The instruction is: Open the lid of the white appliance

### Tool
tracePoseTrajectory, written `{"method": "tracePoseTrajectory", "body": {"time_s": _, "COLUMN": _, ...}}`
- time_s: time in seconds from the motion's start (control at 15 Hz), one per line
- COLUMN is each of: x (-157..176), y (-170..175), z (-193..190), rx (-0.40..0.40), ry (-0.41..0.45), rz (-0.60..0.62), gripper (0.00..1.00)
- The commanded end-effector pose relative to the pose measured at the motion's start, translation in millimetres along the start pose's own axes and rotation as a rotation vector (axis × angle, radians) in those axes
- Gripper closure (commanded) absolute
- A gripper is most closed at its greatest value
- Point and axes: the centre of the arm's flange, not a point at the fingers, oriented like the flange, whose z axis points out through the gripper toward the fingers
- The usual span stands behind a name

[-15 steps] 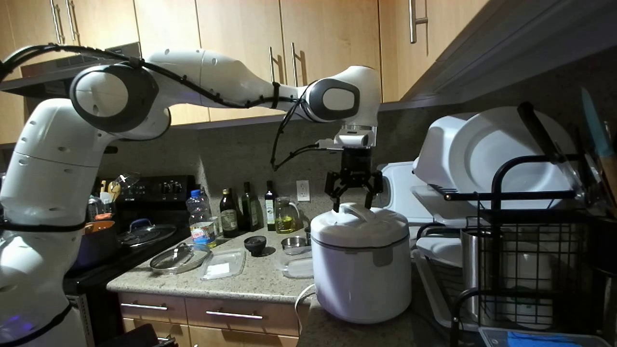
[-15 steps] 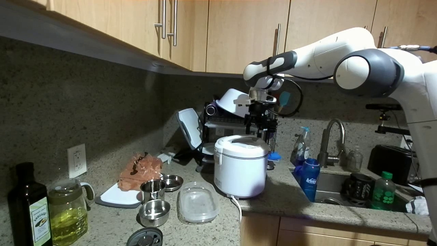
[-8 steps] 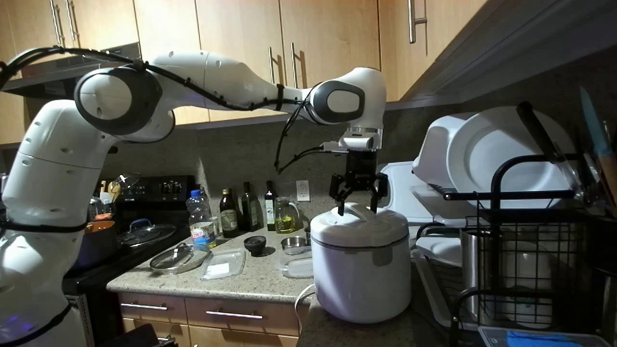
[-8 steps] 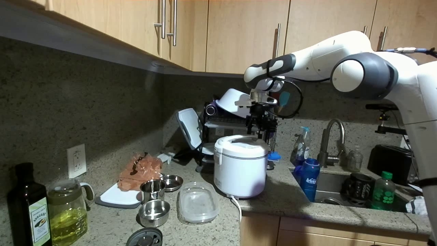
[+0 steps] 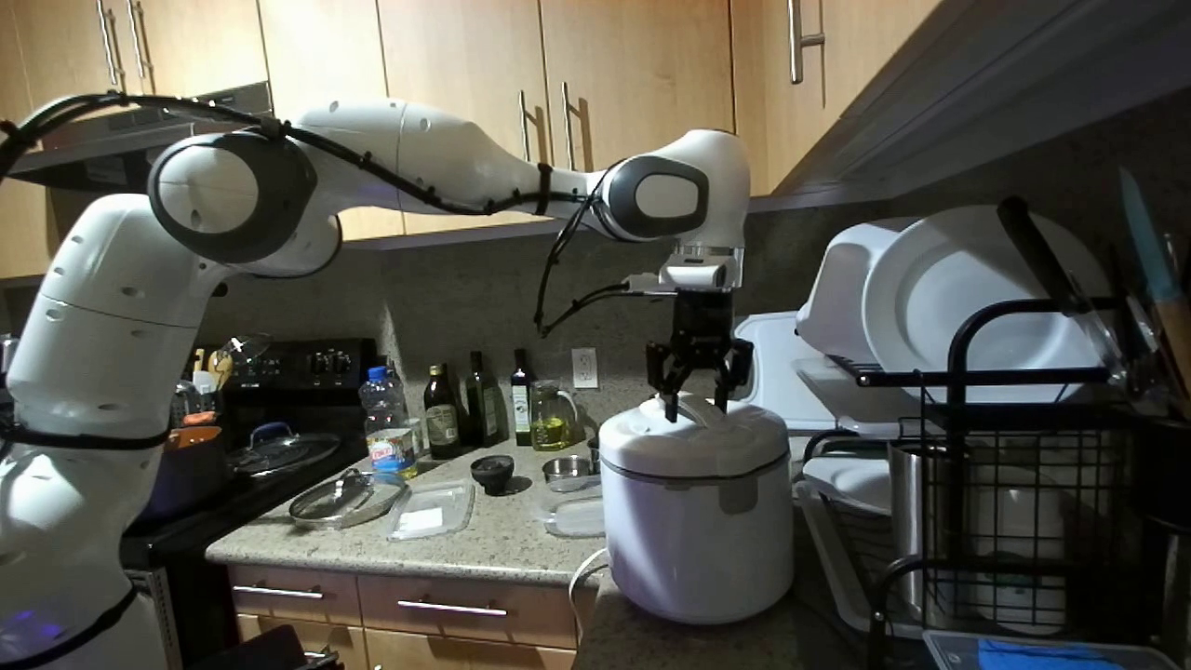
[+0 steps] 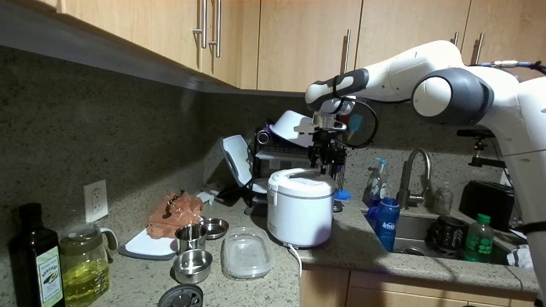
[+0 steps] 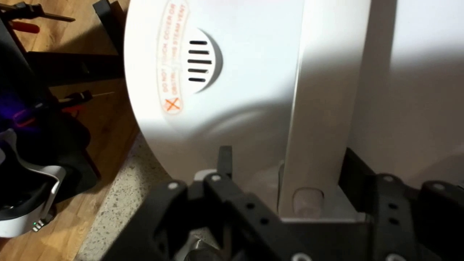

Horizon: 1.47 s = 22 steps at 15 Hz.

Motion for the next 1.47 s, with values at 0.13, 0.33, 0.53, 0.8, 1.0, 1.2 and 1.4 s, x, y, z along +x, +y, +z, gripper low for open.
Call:
{"method": "tracePoseTrajectory", "body": {"time_s": 0.13, "x": -7, "y": 0, "z": -15, "rx": 0.057, "ry": 0.011, "rz": 0.015, "gripper": 0.73}}
{"method": "tracePoseTrajectory", "body": {"time_s": 0.33, "x": -7, "y": -2, "z": -16, "rx": 0.071, "ry": 0.019, "rz": 0.027, "gripper": 0.88}}
{"method": "tracePoseTrajectory", "body": {"time_s": 0.53, "x": -9, "y": 0, "z": -20, "rx": 0.075, "ry": 0.022, "rz": 0.024, "gripper": 0.88}}
{"method": "tracePoseTrajectory", "body": {"time_s": 0.8, "x": -15, "y": 12, "z": -37, "rx": 0.105, "ry": 0.024, "rz": 0.023, "gripper": 0.88}}
{"method": "tracePoseTrajectory", "body": {"time_s": 1.0, "x": -23, "y": 21, "z": -57, "rx": 0.144, "ry": 0.047, "rz": 0.034, "gripper": 0.88}}
{"method": "tracePoseTrajectory", "body": {"time_s": 1.2, "x": -35, "y": 26, "z": -71, "rx": 0.169, "ry": 0.072, "rz": 0.041, "gripper": 0.88}}
{"method": "tracePoseTrajectory", "body": {"time_s": 1.4, "x": -45, "y": 28, "z": -80, "rx": 0.185, "ry": 0.088, "rz": 0.045, "gripper": 0.88}}
